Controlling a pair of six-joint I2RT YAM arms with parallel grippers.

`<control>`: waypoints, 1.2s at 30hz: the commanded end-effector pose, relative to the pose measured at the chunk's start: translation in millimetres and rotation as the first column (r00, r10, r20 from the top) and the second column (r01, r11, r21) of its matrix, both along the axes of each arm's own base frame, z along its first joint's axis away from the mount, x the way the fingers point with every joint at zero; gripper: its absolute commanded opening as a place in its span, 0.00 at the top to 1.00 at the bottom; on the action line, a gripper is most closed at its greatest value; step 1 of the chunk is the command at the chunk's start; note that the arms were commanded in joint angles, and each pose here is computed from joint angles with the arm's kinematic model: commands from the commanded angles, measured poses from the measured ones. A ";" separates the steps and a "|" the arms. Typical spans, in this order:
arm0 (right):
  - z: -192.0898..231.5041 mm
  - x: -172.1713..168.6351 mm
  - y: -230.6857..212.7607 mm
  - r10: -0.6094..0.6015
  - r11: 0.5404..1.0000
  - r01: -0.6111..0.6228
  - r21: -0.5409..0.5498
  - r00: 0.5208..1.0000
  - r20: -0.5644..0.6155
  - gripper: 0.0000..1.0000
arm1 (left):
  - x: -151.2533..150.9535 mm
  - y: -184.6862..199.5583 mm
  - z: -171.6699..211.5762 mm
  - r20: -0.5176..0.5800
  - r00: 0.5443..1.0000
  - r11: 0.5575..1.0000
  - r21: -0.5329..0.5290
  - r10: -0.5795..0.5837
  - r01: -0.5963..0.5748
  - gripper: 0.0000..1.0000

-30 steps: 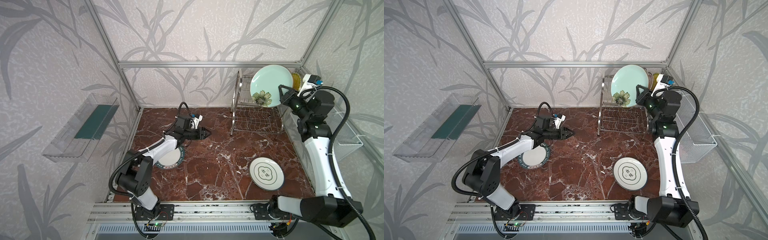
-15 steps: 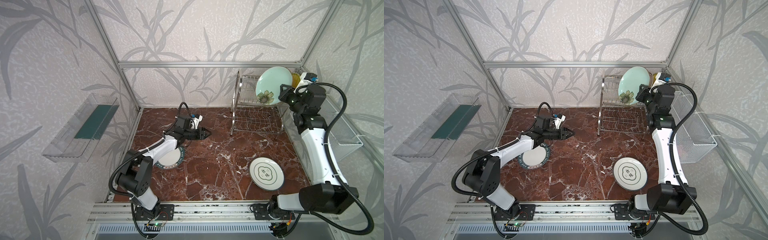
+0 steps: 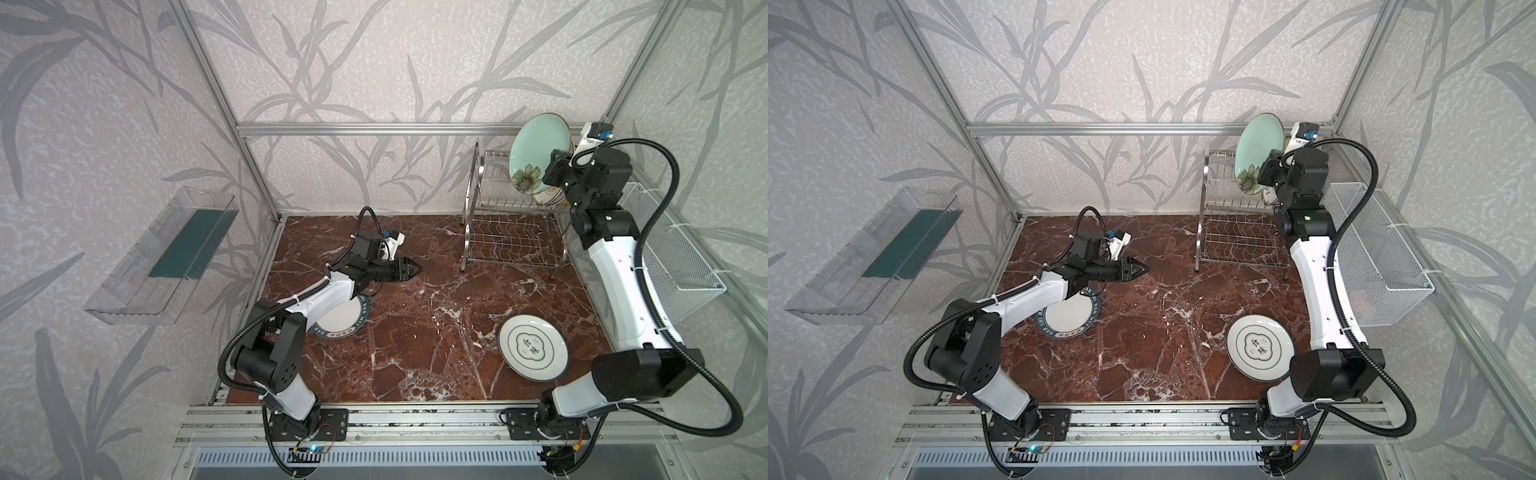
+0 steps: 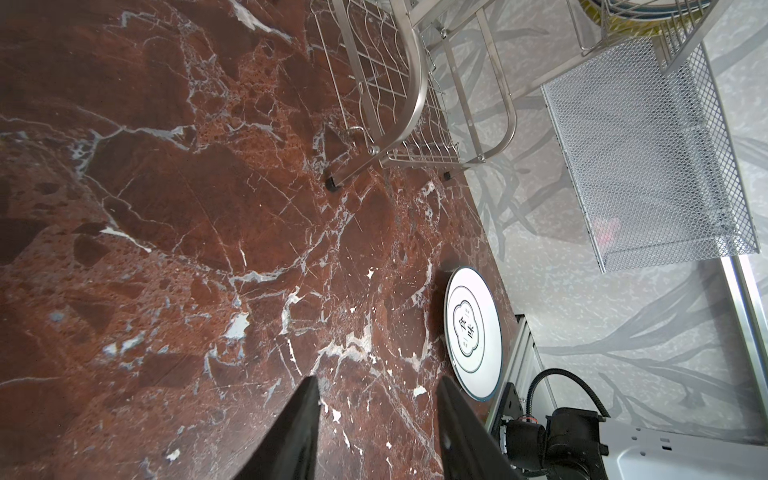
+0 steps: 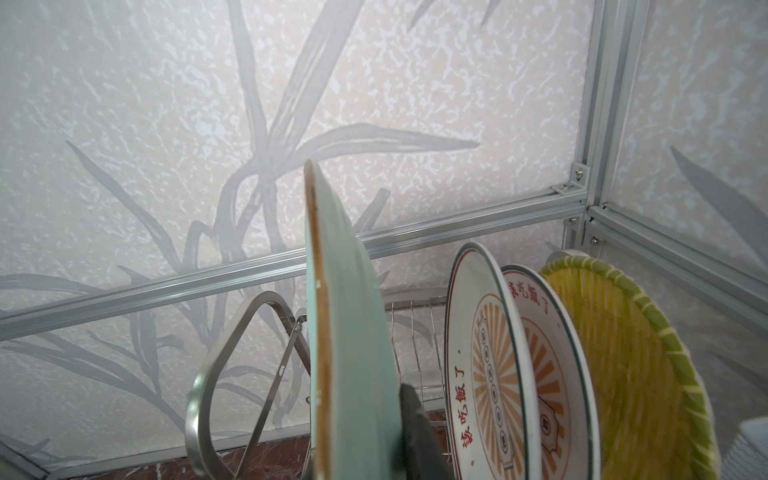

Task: Load the plates into the dish rack
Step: 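Lower the green flower plate into a rack slot beside the other plates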

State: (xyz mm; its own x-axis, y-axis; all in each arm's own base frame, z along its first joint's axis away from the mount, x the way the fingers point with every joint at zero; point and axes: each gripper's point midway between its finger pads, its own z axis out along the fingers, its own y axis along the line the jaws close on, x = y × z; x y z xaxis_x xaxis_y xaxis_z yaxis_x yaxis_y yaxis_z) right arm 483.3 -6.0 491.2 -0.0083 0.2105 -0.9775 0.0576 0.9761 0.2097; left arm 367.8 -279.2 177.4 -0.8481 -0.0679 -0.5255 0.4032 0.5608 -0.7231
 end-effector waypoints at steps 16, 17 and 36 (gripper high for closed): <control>44.0 20.2 -0.1 -0.173 0.958 0.192 -0.212 0.979 0.103 1.00 | -1.6 0.6 3.8 0.034 0.999 1.000 -0.003 -0.010 0.010 0.56; 43.3 21.3 0.7 -0.179 0.955 0.198 -0.222 0.979 0.100 1.00 | -2.1 0.6 3.6 0.033 0.999 1.000 -0.002 -0.011 0.011 0.56; 21.4 32.9 -5.2 -0.270 0.920 0.275 -0.278 0.961 0.055 1.00 | -4.1 2.9 2.2 0.040 0.999 1.000 0.014 -0.015 0.015 0.56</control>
State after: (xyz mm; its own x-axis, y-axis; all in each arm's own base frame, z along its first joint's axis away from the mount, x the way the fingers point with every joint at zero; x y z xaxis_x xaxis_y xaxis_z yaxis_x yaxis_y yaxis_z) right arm 530.2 -0.9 448.4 -0.1667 -0.0937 -0.9815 0.2580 0.9566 -0.1352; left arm 367.0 -278.8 175.6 -0.8426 -0.0562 -0.5356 0.4160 0.5637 -0.7136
